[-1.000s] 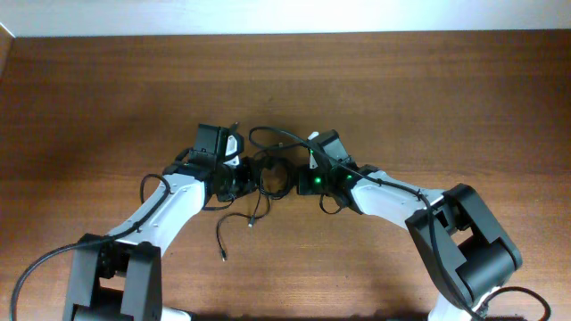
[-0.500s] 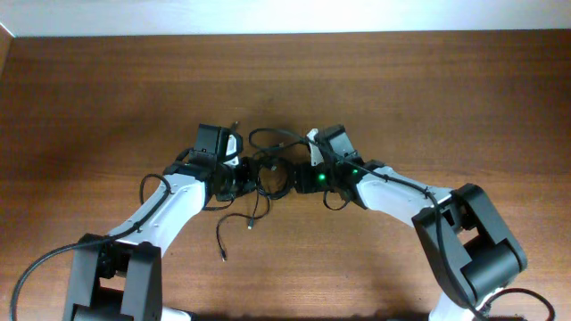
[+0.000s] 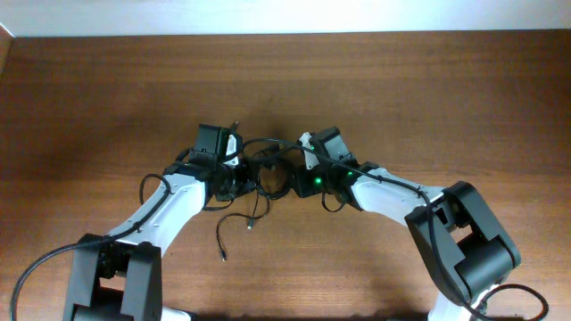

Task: Untangle cables

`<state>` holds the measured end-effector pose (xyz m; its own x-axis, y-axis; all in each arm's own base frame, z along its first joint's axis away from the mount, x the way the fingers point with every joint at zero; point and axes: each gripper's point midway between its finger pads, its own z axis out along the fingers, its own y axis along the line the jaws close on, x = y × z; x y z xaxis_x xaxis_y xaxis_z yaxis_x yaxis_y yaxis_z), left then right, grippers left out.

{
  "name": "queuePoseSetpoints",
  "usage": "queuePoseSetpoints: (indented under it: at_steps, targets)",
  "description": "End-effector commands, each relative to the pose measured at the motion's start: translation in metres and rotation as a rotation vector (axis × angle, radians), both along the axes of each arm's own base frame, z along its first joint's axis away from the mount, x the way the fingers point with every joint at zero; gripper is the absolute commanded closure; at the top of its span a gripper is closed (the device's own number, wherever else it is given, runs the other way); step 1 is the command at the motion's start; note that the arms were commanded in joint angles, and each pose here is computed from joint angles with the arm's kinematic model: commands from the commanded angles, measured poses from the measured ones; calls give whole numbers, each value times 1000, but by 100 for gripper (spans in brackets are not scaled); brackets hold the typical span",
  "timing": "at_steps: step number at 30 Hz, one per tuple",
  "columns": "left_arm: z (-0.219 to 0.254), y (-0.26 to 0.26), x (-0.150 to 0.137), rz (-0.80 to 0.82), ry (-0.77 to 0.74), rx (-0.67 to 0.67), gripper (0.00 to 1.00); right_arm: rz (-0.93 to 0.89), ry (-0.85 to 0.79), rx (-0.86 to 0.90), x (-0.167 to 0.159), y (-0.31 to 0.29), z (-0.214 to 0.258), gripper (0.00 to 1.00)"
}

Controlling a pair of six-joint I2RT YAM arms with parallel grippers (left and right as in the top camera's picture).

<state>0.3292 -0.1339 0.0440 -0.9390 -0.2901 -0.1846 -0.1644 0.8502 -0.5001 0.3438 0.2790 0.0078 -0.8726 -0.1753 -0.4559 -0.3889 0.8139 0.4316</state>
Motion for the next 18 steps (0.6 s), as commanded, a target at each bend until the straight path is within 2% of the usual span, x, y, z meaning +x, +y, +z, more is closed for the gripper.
queuePoseSetpoints:
  at_steps: [1, 5, 10, 11, 13, 15, 18]
  targets:
    - [0, 1, -1, -13, -11, 10, 100, -2, -14, -40, 4, 0, -10, 77]
    - [0, 1, -1, -13, -11, 10, 100, -2, -14, -39, 4, 1, -13, 84]
    - [0, 1, -1, -13, -12, 10, 100, -1, -12, -41, 5, 2, -18, 82]
    - [0, 1, -1, -13, -12, 10, 100, 3, -10, -41, 4, 4, -24, 85]
    - [0, 1, -1, -13, -12, 11, 100, 3, -5, -38, 4, 4, -26, 96]
    - [-1, 4, 0, -4, -15, 30, 100, 35, 41, 27, -3, 7, -13, 96]
    - [-2, 7, 1, 4, -18, 46, 100, 48, 90, 180, -6, 2, 37, 96]
